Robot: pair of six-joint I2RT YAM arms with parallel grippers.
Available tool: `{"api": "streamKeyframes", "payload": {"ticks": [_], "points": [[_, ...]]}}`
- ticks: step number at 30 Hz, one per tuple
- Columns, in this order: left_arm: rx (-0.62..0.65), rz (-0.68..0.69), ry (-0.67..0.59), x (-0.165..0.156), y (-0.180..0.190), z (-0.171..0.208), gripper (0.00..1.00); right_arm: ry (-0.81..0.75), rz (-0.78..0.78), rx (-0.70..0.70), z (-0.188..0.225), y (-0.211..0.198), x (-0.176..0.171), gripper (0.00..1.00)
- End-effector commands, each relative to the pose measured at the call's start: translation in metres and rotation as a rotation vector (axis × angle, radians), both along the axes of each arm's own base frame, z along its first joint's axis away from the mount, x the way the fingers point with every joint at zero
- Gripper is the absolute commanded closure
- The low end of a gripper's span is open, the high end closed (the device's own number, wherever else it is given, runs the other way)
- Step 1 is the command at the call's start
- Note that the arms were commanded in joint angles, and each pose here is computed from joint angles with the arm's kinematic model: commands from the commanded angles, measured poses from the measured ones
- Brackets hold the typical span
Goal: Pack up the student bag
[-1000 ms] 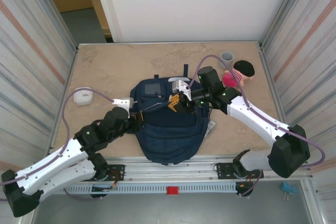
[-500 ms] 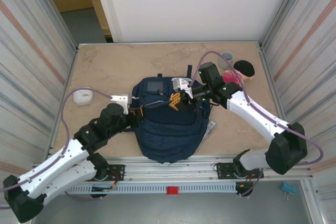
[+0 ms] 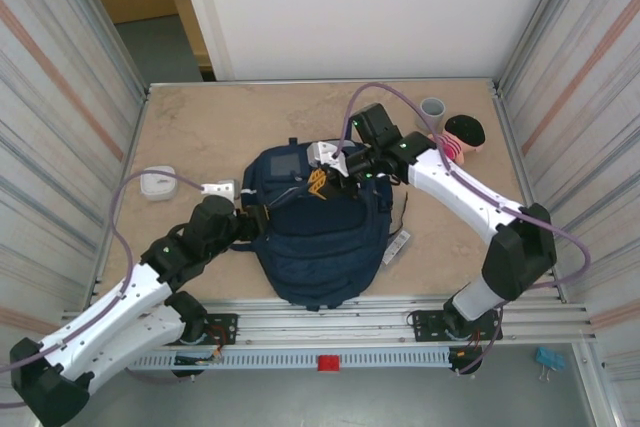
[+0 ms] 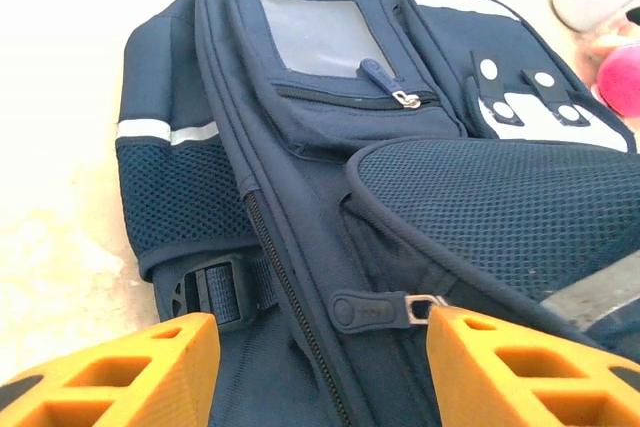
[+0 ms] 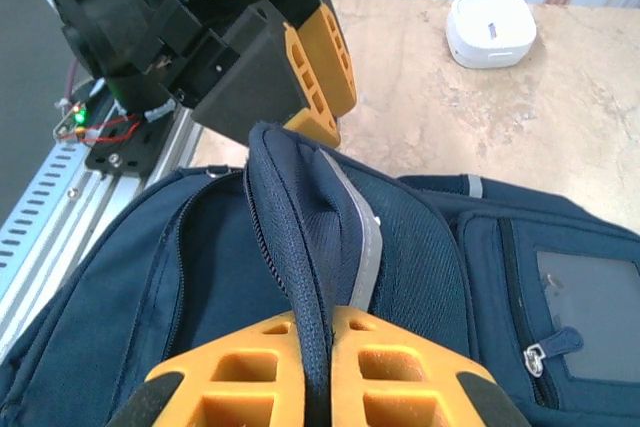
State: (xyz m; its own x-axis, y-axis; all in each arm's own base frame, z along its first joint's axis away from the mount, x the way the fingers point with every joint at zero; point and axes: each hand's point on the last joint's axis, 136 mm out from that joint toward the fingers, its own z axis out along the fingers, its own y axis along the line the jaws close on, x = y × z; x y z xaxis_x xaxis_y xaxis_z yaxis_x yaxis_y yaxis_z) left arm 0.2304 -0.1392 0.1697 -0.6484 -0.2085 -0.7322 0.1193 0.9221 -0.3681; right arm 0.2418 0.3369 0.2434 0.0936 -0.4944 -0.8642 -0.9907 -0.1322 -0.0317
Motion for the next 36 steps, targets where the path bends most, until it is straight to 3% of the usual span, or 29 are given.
{"api": "streamKeyframes", "payload": {"ticks": [1,6,12,15,25,36], "points": [[0.017,0.088,-0.057,0.006,0.018,0.021,0.42,-0.086,0.108,0.081,0.022,0.017,0.001,1.00],[0.051,0.139,-0.074,0.008,0.033,0.025,0.42,-0.080,0.118,0.079,0.017,0.035,0.021,1.00],[0.062,0.200,-0.054,0.010,0.048,0.028,0.39,0.005,0.054,0.079,0.009,0.041,0.031,0.59],[0.062,0.204,-0.040,0.009,0.050,0.028,0.36,0.060,-0.014,0.077,0.008,0.040,0.034,0.48],[0.055,0.153,-0.022,0.011,0.040,0.038,0.15,0.189,-0.189,0.092,0.022,0.020,0.026,0.37],[-0.008,0.111,0.010,0.032,0.028,0.038,0.05,0.406,-0.388,0.056,0.020,-0.024,0.017,0.32]]}}
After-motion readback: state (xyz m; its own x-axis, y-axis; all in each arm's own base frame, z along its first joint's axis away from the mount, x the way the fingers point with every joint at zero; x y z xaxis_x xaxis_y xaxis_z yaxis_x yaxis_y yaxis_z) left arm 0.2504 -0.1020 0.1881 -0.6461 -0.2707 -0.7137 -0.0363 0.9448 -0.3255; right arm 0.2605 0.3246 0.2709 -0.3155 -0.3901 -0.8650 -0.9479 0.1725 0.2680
